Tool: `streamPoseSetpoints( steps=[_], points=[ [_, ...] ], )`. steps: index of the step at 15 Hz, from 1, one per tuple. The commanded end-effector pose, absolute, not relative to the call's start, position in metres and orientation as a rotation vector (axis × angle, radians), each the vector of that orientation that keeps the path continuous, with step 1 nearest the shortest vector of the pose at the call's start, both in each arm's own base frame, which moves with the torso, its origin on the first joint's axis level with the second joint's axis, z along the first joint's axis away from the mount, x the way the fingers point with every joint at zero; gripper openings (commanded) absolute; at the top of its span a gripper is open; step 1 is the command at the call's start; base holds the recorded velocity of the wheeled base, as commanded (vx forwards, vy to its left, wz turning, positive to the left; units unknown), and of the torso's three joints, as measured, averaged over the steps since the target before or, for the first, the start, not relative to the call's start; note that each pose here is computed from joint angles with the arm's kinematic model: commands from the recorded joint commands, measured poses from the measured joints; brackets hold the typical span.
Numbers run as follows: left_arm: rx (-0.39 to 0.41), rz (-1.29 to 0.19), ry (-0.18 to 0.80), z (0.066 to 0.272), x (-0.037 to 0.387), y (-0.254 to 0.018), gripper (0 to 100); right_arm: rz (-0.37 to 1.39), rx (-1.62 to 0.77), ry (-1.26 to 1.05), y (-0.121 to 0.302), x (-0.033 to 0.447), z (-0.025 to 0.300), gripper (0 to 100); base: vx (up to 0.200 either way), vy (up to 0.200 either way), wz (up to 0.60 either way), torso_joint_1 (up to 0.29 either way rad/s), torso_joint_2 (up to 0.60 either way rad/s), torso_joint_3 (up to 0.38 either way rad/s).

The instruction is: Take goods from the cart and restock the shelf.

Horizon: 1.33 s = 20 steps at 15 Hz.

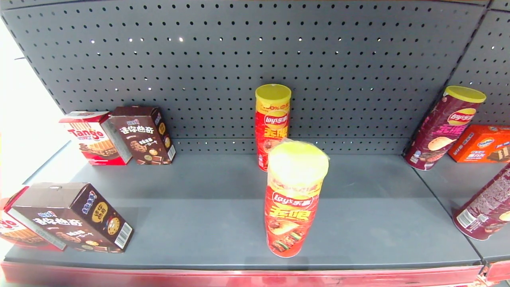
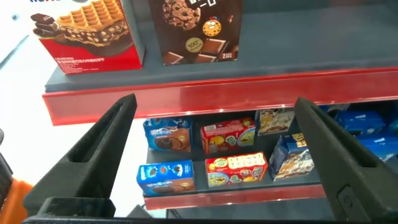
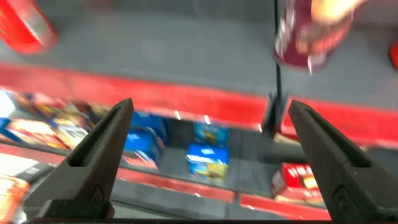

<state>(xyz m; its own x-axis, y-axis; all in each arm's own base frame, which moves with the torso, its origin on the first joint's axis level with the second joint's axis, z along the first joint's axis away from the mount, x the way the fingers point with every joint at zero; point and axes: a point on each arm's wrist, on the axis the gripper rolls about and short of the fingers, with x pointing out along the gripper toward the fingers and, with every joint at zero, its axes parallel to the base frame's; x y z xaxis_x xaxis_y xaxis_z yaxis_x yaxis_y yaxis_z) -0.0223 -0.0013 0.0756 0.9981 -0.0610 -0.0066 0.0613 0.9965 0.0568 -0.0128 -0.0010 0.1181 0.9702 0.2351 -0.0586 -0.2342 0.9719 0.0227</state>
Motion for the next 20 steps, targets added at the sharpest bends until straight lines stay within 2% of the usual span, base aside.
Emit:
streamPoseSetpoints(
  steps=[1, 4, 7, 12, 20],
  points=[
    [0.066, -0.062, 0.009, 0.076, -0.022, -0.001, 100, 0.425, 0.05, 0.148, 0.011, 0.027, 0.186, 100, 0.0, 0.0, 0.0, 0.0, 0.0, 0.0],
    [0.066, -0.06, 0.009, 0.076, -0.022, -0.001, 100, 0.592, 0.028, 0.222, 0.035, 0.067, 0.203, 100, 0.0, 0.0, 0.0, 0.0, 0.0, 0.0],
    [0.063, -0.057, 0.01, 0.076, -0.022, -0.001, 100, 0.734, -0.025, 0.294, 0.067, 0.098, 0.201, 100, 0.0, 0.0, 0.0, 0.0, 0.0, 0.0],
    [0.061, -0.057, 0.011, 0.076, -0.022, -0.001, 100, 0.771, -0.159, 0.387, 0.091, 0.126, 0.186, 100, 0.0, 0.0, 0.0, 0.0, 0.0, 0.0],
    [0.056, -0.059, 0.011, 0.076, -0.022, -0.001, 100, 0.788, -0.165, 0.387, 0.125, 0.169, 0.195, 100, 0.0, 0.0, 0.0, 0.0, 0.0, 0.0]
  ],
)
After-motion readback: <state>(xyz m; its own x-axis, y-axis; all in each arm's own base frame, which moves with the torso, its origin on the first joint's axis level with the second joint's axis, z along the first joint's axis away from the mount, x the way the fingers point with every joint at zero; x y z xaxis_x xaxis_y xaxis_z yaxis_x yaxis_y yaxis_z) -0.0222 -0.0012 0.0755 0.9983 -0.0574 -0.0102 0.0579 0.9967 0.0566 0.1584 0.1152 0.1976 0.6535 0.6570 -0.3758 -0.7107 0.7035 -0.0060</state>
